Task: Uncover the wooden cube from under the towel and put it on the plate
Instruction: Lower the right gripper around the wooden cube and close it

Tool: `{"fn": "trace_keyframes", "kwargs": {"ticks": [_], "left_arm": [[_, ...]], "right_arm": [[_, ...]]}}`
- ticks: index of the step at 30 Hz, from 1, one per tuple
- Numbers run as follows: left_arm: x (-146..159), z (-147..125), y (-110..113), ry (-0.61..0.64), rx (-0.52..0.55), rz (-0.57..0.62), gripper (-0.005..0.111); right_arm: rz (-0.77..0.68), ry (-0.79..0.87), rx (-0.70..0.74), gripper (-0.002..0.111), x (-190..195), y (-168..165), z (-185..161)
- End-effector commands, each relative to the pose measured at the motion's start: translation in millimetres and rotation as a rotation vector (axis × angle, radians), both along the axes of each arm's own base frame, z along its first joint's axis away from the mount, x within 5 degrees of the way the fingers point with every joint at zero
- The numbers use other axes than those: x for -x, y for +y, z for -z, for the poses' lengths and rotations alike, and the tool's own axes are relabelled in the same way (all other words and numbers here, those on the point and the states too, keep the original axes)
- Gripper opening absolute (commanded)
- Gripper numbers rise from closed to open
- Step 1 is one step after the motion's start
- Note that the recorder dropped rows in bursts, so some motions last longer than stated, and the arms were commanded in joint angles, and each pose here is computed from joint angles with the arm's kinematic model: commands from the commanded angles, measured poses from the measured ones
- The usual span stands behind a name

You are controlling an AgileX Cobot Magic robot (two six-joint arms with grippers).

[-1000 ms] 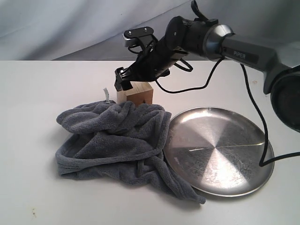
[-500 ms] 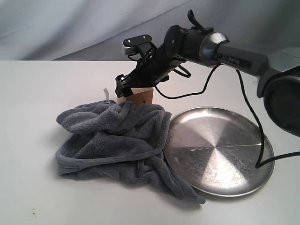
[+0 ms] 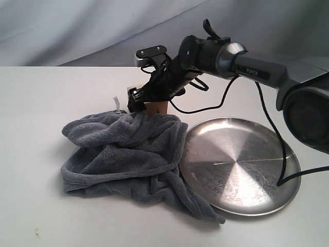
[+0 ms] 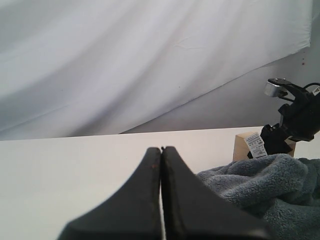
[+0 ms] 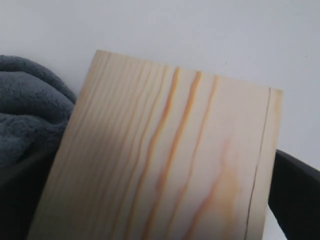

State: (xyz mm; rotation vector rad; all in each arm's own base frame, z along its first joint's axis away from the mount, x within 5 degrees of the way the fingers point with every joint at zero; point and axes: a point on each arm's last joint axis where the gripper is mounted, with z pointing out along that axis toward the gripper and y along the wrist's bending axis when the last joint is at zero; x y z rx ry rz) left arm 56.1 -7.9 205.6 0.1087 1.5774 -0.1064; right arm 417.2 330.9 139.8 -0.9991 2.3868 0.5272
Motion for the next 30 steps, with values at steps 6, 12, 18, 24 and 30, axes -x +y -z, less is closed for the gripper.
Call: {"fn": "trace_keyframes", "kwargs": {"ticks": [6,12,18,24,30], "left_arm": [[0,0,0,-0.01,0.006,-0.003,0.0],[0,0,0,-0.01,0.006,-0.003,0.0],[0,0,0,-0.01,0.006,-0.003,0.0],[0,0,0,-0.01,0.006,-0.003,0.0],[0,0,0,-0.01,0.006,-0.003,0.0]], "right_arm": [[0.035,-0.02,-0.034,0.075,-3,1,-6],[0.04,-0.016,-0.036,0.069,-3,1,-6],[0.04,-0.036,-0.051,0.055,-2,1,-19],[0.036,-0.045,-0.061,0.053,-1,0,-31],[0.028,-0.049,-0.057,0.053,1,-1,-40]]}}
